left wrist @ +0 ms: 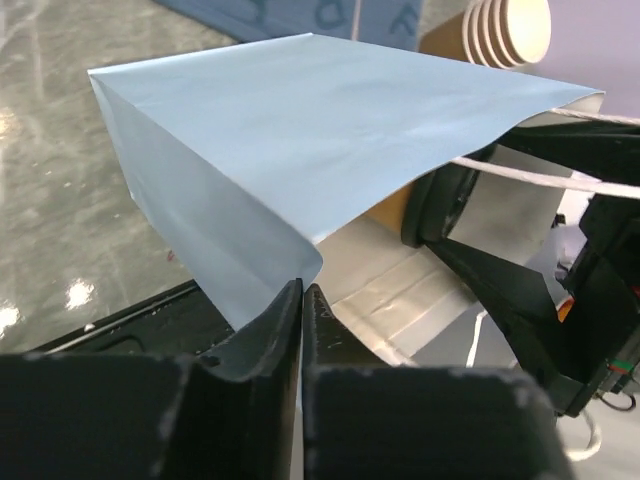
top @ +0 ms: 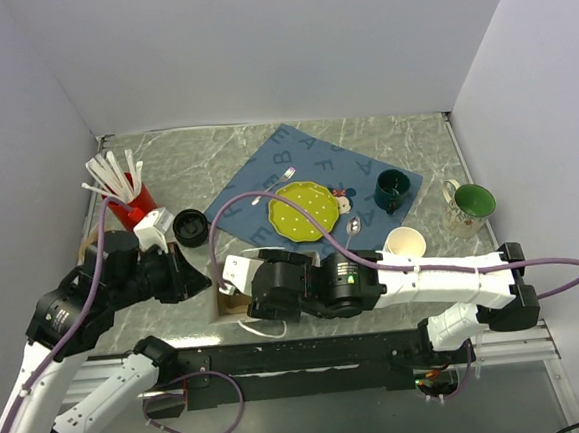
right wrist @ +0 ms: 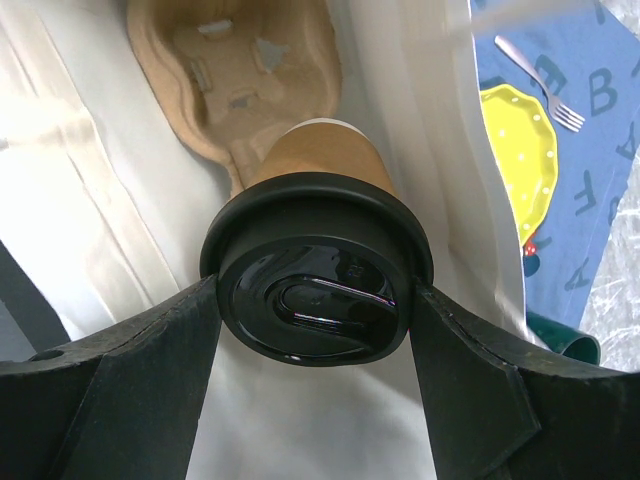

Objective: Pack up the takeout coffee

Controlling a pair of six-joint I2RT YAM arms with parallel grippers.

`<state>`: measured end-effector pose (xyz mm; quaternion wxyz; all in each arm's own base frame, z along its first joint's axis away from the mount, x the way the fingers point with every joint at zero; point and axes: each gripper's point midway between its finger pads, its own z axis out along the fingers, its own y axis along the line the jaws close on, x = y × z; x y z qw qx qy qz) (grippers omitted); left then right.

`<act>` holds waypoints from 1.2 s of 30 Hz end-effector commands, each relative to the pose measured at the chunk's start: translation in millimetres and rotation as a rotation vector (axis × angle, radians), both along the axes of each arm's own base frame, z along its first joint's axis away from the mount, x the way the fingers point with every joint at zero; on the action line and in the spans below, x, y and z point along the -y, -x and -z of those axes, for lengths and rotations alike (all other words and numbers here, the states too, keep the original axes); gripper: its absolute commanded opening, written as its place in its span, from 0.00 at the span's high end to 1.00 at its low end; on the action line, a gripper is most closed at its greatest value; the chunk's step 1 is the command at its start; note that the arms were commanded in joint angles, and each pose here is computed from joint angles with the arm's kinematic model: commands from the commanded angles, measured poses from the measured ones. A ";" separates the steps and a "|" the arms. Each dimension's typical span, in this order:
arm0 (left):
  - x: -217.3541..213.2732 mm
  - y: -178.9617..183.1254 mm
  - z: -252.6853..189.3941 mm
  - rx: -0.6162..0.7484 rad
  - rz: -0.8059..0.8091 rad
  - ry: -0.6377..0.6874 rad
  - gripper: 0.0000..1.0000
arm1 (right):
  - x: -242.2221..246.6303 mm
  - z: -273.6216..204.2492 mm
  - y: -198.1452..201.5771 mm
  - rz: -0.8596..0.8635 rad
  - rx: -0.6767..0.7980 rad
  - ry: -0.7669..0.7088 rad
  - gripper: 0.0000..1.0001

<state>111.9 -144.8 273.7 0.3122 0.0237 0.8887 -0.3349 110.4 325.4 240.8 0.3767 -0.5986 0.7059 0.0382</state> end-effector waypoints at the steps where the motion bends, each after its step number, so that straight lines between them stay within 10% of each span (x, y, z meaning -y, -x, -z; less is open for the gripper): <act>1: 12.3 -0.2 -27.5 0.155 0.092 0.088 0.94 | -3.8 -19.5 -3.3 -0.008 0.058 -0.062 0.70; 36: 3.9 -5.4 -13.3 0.452 0.267 -0.060 0.99 | -19.3 -18.5 -27.2 -0.237 0.161 -0.002 0.72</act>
